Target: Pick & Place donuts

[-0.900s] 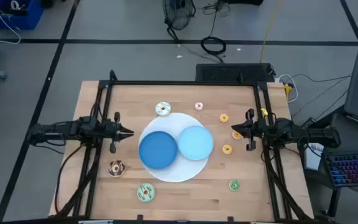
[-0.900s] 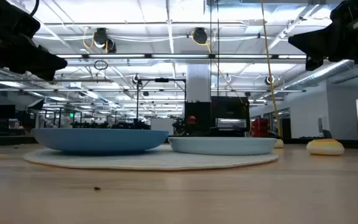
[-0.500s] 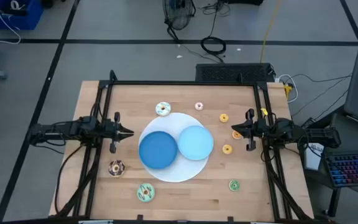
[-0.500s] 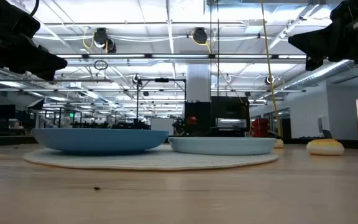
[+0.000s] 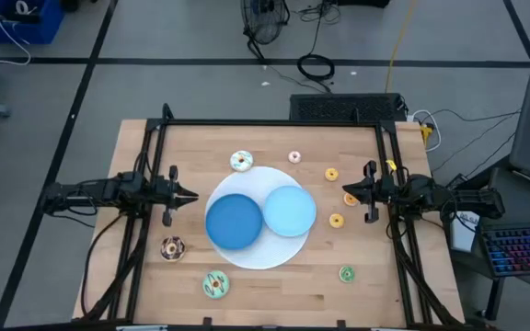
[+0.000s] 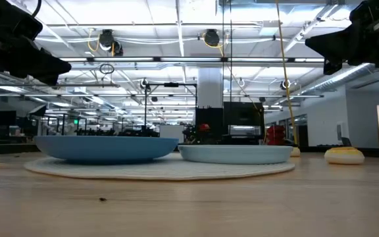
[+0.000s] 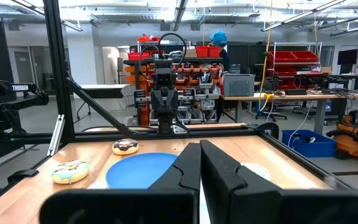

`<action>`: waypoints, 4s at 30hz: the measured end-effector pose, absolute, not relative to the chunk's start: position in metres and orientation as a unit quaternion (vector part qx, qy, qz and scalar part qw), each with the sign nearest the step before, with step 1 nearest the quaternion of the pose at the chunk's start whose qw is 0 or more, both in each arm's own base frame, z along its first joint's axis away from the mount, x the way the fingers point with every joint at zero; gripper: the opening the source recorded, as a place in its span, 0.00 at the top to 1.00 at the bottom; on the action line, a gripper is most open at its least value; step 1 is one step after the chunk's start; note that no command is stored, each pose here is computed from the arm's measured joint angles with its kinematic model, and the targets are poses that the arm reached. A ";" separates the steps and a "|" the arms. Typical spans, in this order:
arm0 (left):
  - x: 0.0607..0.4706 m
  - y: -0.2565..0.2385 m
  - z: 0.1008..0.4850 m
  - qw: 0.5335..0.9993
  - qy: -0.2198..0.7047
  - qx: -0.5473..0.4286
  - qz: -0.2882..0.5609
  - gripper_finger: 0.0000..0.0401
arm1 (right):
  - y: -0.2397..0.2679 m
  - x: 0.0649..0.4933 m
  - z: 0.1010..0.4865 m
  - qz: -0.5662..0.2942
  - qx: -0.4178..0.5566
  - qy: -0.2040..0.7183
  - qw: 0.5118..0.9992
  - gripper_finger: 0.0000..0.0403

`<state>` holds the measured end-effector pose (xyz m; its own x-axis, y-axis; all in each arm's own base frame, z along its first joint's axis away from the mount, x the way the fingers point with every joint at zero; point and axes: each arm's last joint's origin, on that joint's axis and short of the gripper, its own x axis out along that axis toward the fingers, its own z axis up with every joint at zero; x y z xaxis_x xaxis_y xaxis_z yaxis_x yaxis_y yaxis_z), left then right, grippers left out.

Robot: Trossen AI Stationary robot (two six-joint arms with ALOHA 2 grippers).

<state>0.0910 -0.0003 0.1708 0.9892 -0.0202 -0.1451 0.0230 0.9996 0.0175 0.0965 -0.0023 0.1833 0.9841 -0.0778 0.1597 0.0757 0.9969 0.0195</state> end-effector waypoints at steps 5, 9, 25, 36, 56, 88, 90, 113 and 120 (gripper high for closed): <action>0.091 0.000 0.171 0.997 0.073 0.010 -0.011 0.88 | -0.002 0.096 0.183 -0.039 0.007 -0.081 0.996 1.00; 0.091 0.000 0.171 0.997 0.073 0.010 -0.011 0.88 | -0.002 0.096 0.183 -0.038 0.007 -0.080 0.996 1.00; 0.091 0.000 0.171 0.997 0.073 0.010 -0.011 0.88 | -0.002 0.096 0.183 -0.038 0.007 -0.081 0.996 1.00; 0.091 0.000 0.171 0.997 0.073 0.010 -0.011 0.88 | -0.002 0.096 0.183 -0.039 0.007 -0.080 0.996 1.00; 0.091 0.000 0.171 0.997 0.073 0.010 -0.011 0.88 | -0.002 0.096 0.183 -0.039 0.007 -0.081 0.996 1.00; 0.091 0.001 0.172 0.998 0.066 0.012 0.017 0.88 | -0.002 0.096 0.183 -0.038 0.007 -0.081 0.996 1.00; 0.091 0.001 0.172 0.998 0.066 0.012 0.017 0.88 | -0.002 0.096 0.183 -0.039 0.007 -0.081 0.996 1.00; 0.092 0.003 0.183 0.990 0.002 -0.131 0.049 0.88 | -0.002 0.096 0.183 -0.039 0.007 -0.081 0.996 1.00; 0.091 0.007 0.185 0.972 -0.024 -0.213 0.101 0.88 | -0.002 0.096 0.183 -0.039 0.007 -0.081 0.996 1.00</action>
